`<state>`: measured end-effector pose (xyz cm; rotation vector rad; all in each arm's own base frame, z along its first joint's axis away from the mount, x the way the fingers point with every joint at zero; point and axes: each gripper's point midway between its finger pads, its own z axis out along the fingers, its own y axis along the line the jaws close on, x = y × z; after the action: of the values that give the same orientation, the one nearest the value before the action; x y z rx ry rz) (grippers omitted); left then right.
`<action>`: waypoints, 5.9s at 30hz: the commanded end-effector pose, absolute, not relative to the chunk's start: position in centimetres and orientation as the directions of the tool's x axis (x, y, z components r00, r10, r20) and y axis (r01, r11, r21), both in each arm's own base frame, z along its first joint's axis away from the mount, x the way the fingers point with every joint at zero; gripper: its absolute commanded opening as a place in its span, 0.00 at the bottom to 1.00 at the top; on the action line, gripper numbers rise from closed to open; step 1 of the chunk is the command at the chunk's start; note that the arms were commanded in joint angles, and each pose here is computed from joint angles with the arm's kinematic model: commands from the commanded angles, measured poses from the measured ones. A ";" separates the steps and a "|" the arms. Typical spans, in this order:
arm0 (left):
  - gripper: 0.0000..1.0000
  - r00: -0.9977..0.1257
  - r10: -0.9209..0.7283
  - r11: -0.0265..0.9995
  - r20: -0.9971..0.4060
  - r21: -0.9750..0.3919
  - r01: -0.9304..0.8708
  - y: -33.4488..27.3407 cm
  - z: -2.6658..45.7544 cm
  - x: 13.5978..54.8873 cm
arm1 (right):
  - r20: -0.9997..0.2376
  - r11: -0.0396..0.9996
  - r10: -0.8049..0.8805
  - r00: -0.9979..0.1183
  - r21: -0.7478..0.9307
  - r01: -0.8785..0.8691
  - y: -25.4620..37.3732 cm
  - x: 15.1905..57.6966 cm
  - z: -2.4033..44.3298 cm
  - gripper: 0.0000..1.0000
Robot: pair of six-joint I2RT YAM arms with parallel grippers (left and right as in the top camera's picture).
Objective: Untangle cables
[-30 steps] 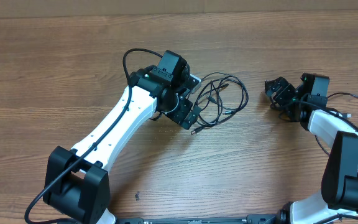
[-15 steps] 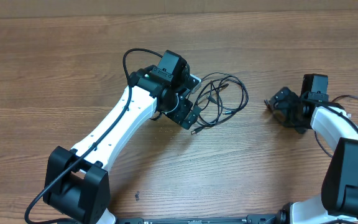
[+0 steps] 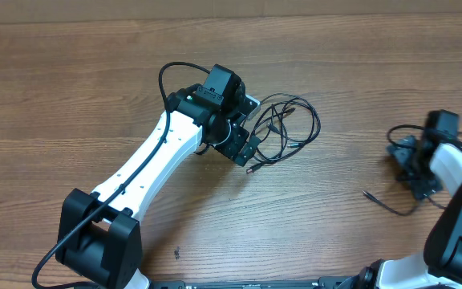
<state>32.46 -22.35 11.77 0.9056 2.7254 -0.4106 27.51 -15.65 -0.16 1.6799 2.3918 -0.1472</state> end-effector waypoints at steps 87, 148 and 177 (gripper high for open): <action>1.00 -0.937 0.103 0.982 -0.333 -0.114 0.148 -8.2 11.7 39.7 | -0.211 0.823 0.485 -0.849 0.438 0.362 5.3 34.3 9.7 1.00; 1.00 -0.942 0.036 0.991 -0.335 -0.111 0.077 -5.3 11.7 40.2 | -0.507 0.789 0.263 -0.821 0.603 -0.120 21.0 35.3 29.2 0.04; 1.00 -0.942 0.036 0.991 -0.335 -0.111 0.077 -5.3 11.7 40.2 | -0.750 0.727 0.383 -0.539 0.605 -0.324 18.2 32.3 46.0 0.04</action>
<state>40.28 -5.47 11.86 0.0813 2.7937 -0.1839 33.55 17.99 42.87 0.0987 2.0368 0.8343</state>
